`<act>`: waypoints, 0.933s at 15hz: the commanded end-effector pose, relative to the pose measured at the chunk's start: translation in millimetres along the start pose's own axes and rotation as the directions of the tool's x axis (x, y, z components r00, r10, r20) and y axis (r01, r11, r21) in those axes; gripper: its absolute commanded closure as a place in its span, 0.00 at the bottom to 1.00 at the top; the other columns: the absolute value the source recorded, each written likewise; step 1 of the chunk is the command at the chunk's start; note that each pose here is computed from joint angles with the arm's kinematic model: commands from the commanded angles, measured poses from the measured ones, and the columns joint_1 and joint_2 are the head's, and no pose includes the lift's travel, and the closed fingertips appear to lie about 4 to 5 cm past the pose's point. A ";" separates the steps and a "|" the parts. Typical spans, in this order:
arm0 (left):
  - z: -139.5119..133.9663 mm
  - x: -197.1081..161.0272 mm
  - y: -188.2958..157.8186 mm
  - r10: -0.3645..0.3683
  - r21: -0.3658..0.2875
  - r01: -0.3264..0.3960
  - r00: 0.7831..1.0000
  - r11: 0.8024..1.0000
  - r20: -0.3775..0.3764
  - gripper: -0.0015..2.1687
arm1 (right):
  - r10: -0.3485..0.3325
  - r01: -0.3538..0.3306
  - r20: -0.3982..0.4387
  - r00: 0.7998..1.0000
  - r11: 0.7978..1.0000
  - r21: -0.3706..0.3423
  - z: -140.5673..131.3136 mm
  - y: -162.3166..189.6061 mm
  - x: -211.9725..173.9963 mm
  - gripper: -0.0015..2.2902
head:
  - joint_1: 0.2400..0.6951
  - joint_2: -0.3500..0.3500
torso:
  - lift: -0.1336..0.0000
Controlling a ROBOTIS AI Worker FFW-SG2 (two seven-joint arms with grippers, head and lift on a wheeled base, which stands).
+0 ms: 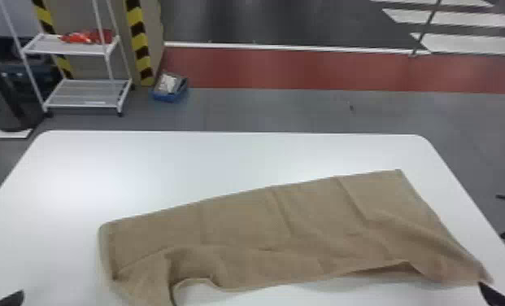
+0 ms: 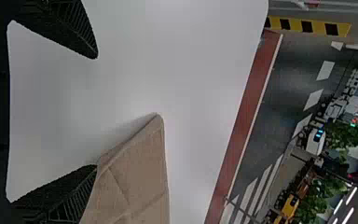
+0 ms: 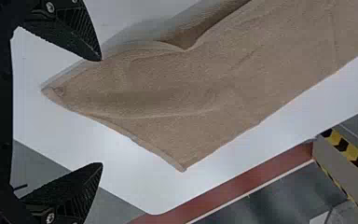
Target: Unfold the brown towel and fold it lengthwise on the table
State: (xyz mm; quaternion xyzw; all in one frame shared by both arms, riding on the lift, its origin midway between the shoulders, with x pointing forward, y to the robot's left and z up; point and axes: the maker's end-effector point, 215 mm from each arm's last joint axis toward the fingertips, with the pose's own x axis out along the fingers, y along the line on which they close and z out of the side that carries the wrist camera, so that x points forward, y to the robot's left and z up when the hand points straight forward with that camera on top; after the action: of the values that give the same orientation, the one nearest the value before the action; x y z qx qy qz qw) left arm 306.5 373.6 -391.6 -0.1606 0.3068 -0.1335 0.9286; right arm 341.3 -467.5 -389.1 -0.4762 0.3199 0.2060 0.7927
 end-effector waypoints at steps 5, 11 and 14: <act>-18.3 23.0 -54.4 -0.154 -0.070 0.151 0.987 0.986 -0.050 0.02 | 0.060 -0.068 -0.179 0.982 0.997 -0.034 -66.5 -25.6 -9.8 0.07 | 1.00 0.04 | 0.18; -20.5 31.6 -50.1 -0.141 -0.058 0.138 0.989 0.989 -0.047 0.02 | 0.173 -0.183 -0.210 0.962 0.983 -0.027 -57.2 -3.8 46.0 0.13 | 1.00 0.00 | 0.18; -19.8 33.0 -47.9 -0.139 -0.051 0.137 0.989 0.989 -0.041 0.02 | 0.216 -0.229 -0.228 0.949 0.973 -0.030 -48.4 10.5 62.2 0.13 | 1.00 0.01 | 0.18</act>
State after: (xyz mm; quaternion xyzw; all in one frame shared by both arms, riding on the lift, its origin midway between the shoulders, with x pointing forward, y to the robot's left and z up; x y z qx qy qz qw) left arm 312.3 314.2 -405.5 -0.2006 0.3203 -0.1935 0.9054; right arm 361.9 -509.4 -450.4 -0.4791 0.4478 0.2439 0.7145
